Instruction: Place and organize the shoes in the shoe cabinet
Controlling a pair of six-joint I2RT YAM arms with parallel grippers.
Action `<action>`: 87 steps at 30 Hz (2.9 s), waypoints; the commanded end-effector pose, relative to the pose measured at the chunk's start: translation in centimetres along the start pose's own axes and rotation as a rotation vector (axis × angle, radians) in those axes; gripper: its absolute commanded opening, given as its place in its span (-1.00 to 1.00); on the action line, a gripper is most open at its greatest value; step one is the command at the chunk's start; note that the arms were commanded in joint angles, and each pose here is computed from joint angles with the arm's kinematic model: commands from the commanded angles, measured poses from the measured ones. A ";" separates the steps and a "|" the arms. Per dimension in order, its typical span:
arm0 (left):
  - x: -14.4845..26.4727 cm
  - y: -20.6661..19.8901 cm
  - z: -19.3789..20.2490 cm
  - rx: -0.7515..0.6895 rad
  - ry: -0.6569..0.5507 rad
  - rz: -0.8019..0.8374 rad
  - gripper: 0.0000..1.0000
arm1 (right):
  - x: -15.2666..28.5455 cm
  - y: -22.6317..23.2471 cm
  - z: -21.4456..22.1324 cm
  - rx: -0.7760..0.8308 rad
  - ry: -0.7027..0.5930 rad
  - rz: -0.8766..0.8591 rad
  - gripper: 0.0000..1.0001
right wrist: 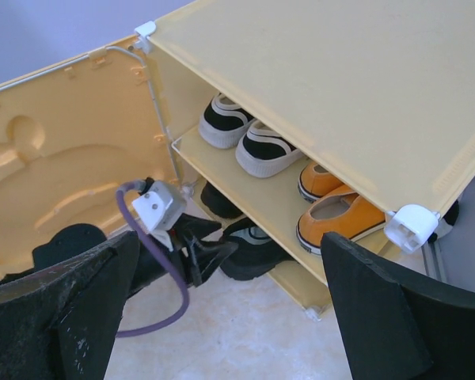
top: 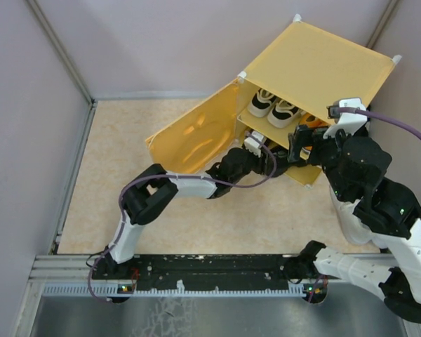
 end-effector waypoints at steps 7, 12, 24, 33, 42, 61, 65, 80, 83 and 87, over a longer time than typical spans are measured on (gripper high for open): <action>5.3 -2.2 -0.9 -0.189 0.085 0.277 0.99 | -0.1 -0.1 0.1 -0.014 -0.010 0.009 0.97; 4.5 -2.3 1.5 -0.174 0.160 0.315 0.99 | -0.3 0.2 0.0 -0.015 -0.007 -0.002 0.97; -0.9 -1.2 4.2 -0.187 0.175 0.305 0.99 | -0.2 0.2 0.3 -0.004 0.004 -0.002 0.97; -2.6 -0.4 5.6 -0.172 0.216 0.257 0.62 | -0.2 0.0 0.6 0.003 0.009 0.010 0.97; -3.8 -2.8 4.6 -0.075 0.185 0.355 -0.05 | -0.4 0.2 0.6 0.001 0.009 0.005 0.97; 3.2 -3.6 -0.4 -0.115 0.230 0.364 0.57 | -0.1 -0.1 0.5 -0.007 0.004 0.014 0.97; 7.1 -5.0 -5.5 -0.174 0.208 0.382 0.96 | -0.1 0.0 0.2 -0.016 -0.003 0.006 0.97; 21.8 -8.1 -28.1 -0.303 -0.211 0.320 0.98 | 3.8 -4.5 -6.8 -0.189 -0.237 0.107 0.95; 24.7 -7.0 -30.9 -0.293 -0.292 0.232 0.94 | 4.6 -5.1 -8.4 -0.203 -0.277 0.103 0.95; 27.5 -3.5 -32.6 -0.268 -0.342 0.002 0.84 | 4.6 -4.6 -9.5 -0.207 -0.295 0.070 0.95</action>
Point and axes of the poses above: each gripper's point midway between its finger pads, its own x axis back along the fingers, its own y axis along the line the jaws close on, z = x × y, the point moved 3 cm from there along x, back along the fingers, and after that the axes turned 6 degrees about x, right-handed, at the moved point
